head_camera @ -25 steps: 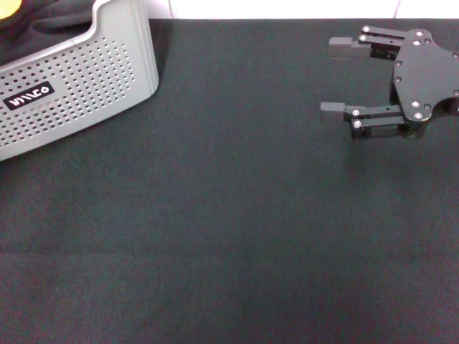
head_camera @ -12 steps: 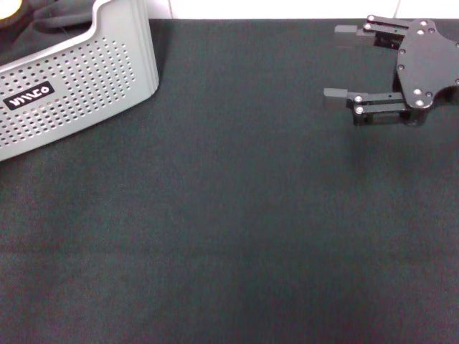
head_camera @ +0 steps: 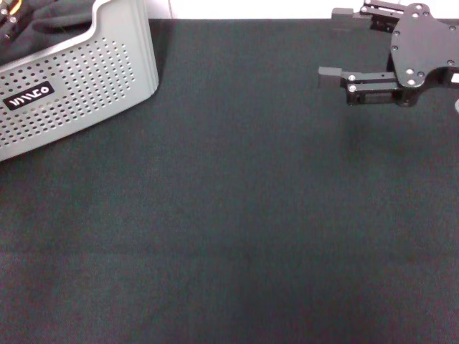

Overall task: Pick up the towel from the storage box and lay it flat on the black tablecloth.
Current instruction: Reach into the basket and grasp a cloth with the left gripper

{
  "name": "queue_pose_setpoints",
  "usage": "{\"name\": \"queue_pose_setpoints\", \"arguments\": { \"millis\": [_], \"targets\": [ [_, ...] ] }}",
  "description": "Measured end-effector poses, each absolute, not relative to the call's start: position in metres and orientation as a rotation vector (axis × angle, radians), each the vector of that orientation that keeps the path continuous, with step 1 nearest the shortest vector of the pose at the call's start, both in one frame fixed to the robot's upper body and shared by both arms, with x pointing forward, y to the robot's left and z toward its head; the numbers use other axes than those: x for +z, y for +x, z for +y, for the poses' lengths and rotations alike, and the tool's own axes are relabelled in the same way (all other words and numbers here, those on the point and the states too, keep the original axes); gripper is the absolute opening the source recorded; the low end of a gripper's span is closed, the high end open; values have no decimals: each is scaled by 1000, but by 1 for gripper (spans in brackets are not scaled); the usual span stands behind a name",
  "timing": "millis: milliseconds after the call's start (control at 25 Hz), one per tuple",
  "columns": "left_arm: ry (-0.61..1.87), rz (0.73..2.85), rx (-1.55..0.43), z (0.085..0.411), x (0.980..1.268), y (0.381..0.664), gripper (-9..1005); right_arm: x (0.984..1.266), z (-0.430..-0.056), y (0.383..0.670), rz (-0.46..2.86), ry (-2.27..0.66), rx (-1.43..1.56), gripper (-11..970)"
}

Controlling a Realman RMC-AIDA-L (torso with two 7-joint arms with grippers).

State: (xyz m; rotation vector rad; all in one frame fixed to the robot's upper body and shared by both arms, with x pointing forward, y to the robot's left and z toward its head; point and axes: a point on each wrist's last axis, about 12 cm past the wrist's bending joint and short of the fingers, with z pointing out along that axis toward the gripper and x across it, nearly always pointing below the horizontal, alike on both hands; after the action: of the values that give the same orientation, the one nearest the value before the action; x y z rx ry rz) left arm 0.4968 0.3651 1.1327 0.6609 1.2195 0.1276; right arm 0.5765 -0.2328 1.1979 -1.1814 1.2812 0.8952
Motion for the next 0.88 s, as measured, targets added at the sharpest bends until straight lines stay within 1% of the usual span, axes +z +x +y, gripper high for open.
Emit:
{"name": "queue_pose_setpoints", "arguments": {
  "millis": [200, 440, 600, 880],
  "targets": [
    [719, 1155, 269, 361, 1126, 495, 693, 1198, -233, 580, 1292, -1167, 879, 806],
    [720, 1107, 396, 354, 1112, 495, 693, 1200, -232, 582, 1290, -1170, 873, 806],
    [720, 1095, 437, 350, 1107, 497, 693, 1201, -232, 583, 1288, -1171, 871, 806],
    [805, 1055, 578, 342, 1096, 500, 694, 1201, -231, 584, 1290, -1167, 865, 805]
  ]
}}
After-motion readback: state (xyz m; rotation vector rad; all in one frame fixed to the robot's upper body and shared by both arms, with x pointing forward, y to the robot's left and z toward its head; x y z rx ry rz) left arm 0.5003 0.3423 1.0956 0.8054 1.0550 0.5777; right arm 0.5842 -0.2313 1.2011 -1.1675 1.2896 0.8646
